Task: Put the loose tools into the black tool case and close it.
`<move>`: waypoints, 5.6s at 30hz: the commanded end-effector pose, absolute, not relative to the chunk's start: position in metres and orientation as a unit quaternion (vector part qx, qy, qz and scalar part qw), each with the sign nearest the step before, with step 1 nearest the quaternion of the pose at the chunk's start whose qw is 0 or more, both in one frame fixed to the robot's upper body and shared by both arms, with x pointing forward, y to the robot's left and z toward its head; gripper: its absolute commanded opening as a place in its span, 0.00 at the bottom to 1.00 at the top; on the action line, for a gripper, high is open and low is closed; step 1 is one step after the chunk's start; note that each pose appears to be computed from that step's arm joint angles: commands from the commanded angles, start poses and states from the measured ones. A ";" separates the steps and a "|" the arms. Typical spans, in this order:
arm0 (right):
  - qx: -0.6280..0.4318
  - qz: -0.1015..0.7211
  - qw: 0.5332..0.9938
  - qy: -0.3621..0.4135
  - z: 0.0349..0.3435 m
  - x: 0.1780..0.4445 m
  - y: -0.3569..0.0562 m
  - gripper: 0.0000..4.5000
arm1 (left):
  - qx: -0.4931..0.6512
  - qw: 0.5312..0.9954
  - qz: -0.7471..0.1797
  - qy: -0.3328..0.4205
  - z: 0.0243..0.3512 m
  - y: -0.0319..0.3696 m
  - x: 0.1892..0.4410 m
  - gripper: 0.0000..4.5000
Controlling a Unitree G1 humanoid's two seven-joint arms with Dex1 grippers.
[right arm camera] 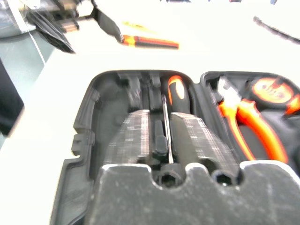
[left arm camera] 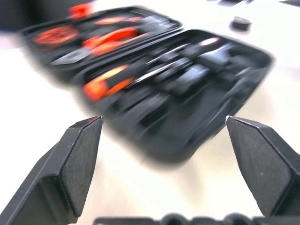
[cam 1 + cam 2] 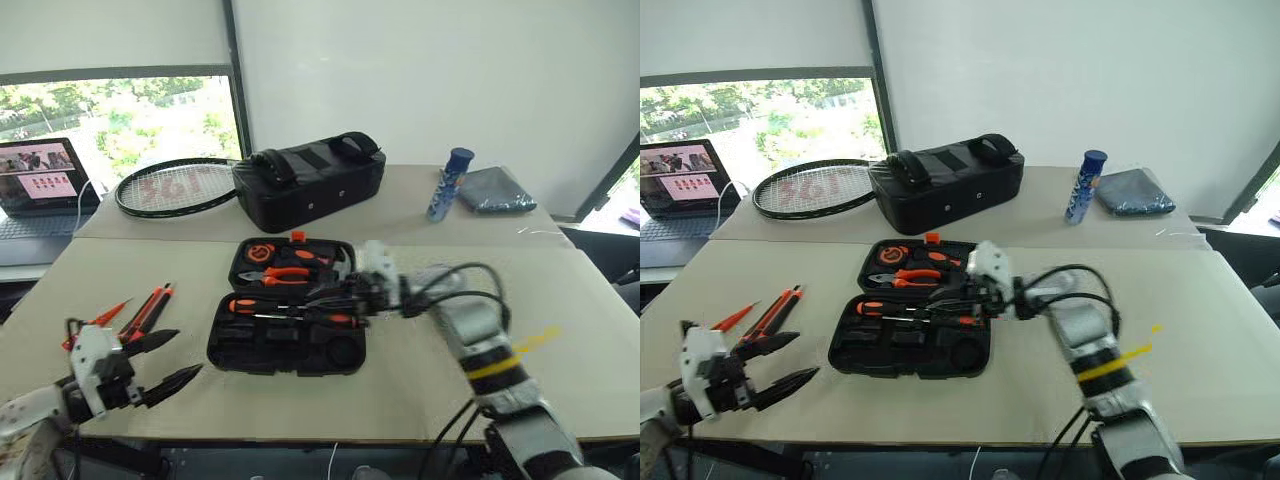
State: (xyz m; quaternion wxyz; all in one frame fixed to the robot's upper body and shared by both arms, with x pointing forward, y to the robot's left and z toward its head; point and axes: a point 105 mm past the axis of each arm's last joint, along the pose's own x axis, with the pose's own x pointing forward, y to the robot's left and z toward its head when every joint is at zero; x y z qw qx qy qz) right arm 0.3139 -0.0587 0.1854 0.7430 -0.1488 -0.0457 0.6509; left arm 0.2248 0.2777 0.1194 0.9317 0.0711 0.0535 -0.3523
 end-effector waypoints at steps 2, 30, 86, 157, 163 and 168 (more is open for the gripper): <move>-0.138 0.610 0.769 -0.133 0.187 0.284 -0.108 0.63 | 0.082 0.965 -0.243 0.054 0.121 0.326 0.201 1.00; -0.056 0.578 0.776 -0.247 0.200 0.231 -0.101 1.00 | 0.058 0.972 -0.093 0.207 0.152 0.416 0.278 1.00; -0.108 0.525 0.826 -0.171 0.182 0.208 -0.134 1.00 | 0.357 0.670 -0.637 0.133 0.156 0.142 0.348 0.10; -0.104 0.523 0.828 -0.173 0.185 0.219 -0.123 1.00 | 0.315 0.711 -0.619 0.107 0.158 0.167 0.345 0.02; -0.105 0.522 0.829 -0.172 0.185 0.219 -0.123 1.00 | 0.309 0.716 -0.612 0.127 0.140 0.165 0.347 0.02; -0.104 0.521 0.830 -0.172 0.185 0.218 -0.123 1.00 | 0.314 0.713 -0.610 0.143 0.132 0.167 0.345 0.02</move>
